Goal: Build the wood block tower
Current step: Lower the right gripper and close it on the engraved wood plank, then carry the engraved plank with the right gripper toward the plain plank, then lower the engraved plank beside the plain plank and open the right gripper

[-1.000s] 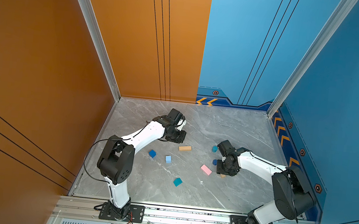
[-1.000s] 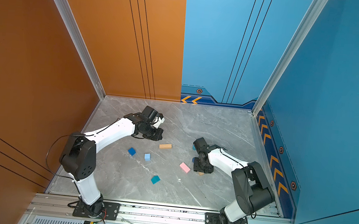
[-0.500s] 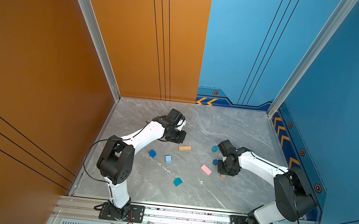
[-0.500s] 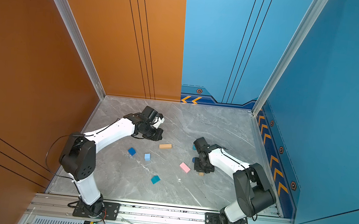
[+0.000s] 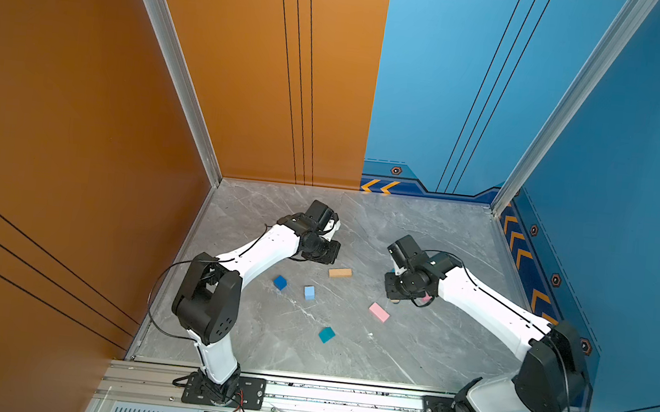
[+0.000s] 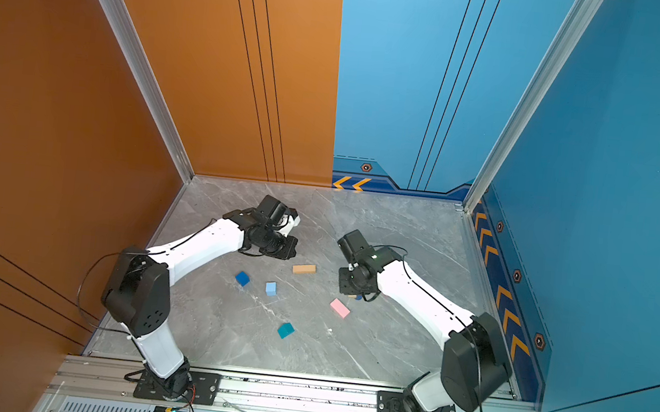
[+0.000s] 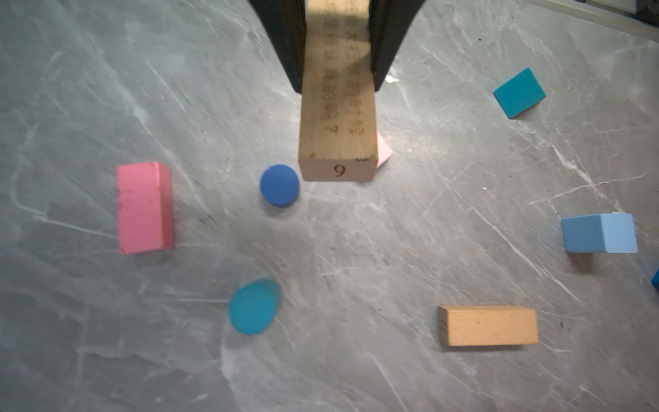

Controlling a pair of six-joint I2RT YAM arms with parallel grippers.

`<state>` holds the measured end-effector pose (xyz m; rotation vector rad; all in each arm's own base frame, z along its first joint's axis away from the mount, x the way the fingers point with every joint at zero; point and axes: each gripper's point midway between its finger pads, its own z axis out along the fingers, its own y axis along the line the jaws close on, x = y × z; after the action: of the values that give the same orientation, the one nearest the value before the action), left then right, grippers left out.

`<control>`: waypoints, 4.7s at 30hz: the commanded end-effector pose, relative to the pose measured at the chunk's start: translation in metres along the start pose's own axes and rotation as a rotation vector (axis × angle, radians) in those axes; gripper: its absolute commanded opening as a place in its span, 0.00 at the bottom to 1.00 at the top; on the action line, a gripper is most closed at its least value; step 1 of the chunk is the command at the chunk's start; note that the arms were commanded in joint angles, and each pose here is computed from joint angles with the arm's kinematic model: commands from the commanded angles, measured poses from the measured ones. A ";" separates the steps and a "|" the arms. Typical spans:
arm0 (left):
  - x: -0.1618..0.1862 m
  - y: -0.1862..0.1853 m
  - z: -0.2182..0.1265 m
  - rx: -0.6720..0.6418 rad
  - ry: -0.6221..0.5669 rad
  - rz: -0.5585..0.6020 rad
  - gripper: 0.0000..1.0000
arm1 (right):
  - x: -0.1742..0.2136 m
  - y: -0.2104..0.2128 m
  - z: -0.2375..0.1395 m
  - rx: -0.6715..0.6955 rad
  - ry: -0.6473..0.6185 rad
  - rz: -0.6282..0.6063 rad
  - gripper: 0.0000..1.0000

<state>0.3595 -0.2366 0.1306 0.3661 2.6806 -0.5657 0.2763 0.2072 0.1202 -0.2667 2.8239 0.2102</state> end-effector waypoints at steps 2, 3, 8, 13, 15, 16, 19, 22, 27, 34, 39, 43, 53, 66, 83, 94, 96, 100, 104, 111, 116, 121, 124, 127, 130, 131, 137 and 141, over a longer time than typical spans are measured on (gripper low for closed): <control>0.006 0.001 -0.011 -0.019 -0.007 0.018 0.07 | 0.000 0.038 0.022 -0.031 0.074 -0.084 0.18; 0.006 0.001 -0.012 -0.020 -0.010 0.020 0.07 | -0.002 0.045 0.028 -0.034 0.085 -0.090 0.18; 0.008 0.004 -0.018 -0.028 -0.022 0.018 0.07 | -0.003 0.063 0.057 -0.024 0.133 -0.093 0.18; 0.009 0.009 -0.022 -0.040 -0.030 0.014 0.08 | -0.006 0.072 0.076 -0.044 0.136 -0.059 0.19; 0.009 0.010 -0.023 -0.041 -0.033 0.011 0.08 | -0.008 0.074 0.083 -0.047 0.138 -0.051 0.19; 0.009 0.010 -0.023 -0.042 -0.033 0.009 0.08 | -0.010 0.075 0.086 -0.047 0.138 -0.046 0.19; 0.009 0.011 -0.023 -0.042 -0.031 0.008 0.08 | -0.013 0.075 0.095 -0.043 0.137 -0.034 0.20; 0.009 0.011 -0.023 -0.043 -0.032 0.008 0.08 | -0.017 0.073 0.103 -0.036 0.136 -0.010 0.24; 0.010 0.012 -0.023 -0.045 -0.033 0.007 0.08 | -0.022 0.072 0.111 -0.036 0.136 0.013 0.31; 0.011 0.013 -0.022 -0.048 -0.028 0.005 0.09 | -0.024 0.076 0.113 -0.054 0.138 0.018 0.49; 0.011 0.013 -0.023 -0.049 -0.029 0.005 0.09 | -0.021 0.073 0.106 -0.067 0.139 0.027 0.54; 0.011 0.013 -0.023 -0.048 -0.029 0.003 0.09 | -0.012 0.069 0.101 -0.082 0.157 0.035 0.55; 0.011 0.015 -0.022 -0.050 -0.027 0.000 0.09 | 0.014 0.078 0.097 -0.153 0.210 0.052 0.50; 0.013 0.015 -0.024 -0.052 -0.030 -0.001 0.09 | 0.009 0.108 0.107 -0.249 0.234 0.051 0.44; 0.014 0.017 -0.026 -0.056 -0.033 -0.004 0.09 | -0.010 0.122 0.104 -0.287 0.209 0.040 0.45; 0.025 0.029 0.004 -0.024 0.033 -0.067 0.00 | 0.001 0.100 0.079 -0.276 0.187 0.035 0.31; 0.028 0.031 0.012 -0.021 0.054 -0.079 0.00 | 0.002 0.093 0.080 -0.266 0.189 0.042 0.20; 0.034 0.034 0.026 -0.016 0.090 -0.095 0.00 | 0.005 0.084 0.086 -0.252 0.204 0.058 0.03; 0.041 0.040 0.039 -0.019 0.128 -0.115 0.00 | 0.006 0.080 0.092 -0.246 0.212 0.061 0.00; 0.049 0.045 0.058 -0.013 0.180 -0.140 0.00 | 0.008 0.084 0.104 -0.263 0.226 0.073 0.00; 0.052 0.052 0.069 -0.018 0.205 -0.159 0.00 | 0.009 0.085 0.113 -0.266 0.235 0.081 0.00; 0.049 0.058 0.072 -0.020 0.202 -0.177 0.00 | -0.001 0.074 0.120 -0.262 0.230 0.116 0.00; 0.047 0.059 0.076 -0.014 0.203 -0.183 0.00 | -0.004 0.074 0.123 -0.264 0.227 0.122 0.00; 0.044 0.058 0.080 0.002 0.197 -0.193 0.00 | -0.007 0.074 0.127 -0.267 0.227 0.129 0.00; 0.043 0.060 0.083 0.006 0.199 -0.204 0.00 | -0.010 0.076 0.128 -0.277 0.224 0.133 0.00; 0.043 0.061 0.085 0.008 0.202 -0.208 0.00 | -0.011 0.077 0.129 -0.281 0.225 0.137 0.00; 0.039 0.061 0.089 0.023 0.200 -0.220 0.00 | -0.016 0.083 0.133 -0.298 0.218 0.149 0.00; 0.037 0.061 0.091 0.033 0.203 -0.222 0.00 | -0.018 0.084 0.136 -0.297 0.215 0.154 0.00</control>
<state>0.3697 -0.2145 0.0240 0.1574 2.9178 -0.6449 0.3134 0.3176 0.0224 -0.1748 2.9885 0.7225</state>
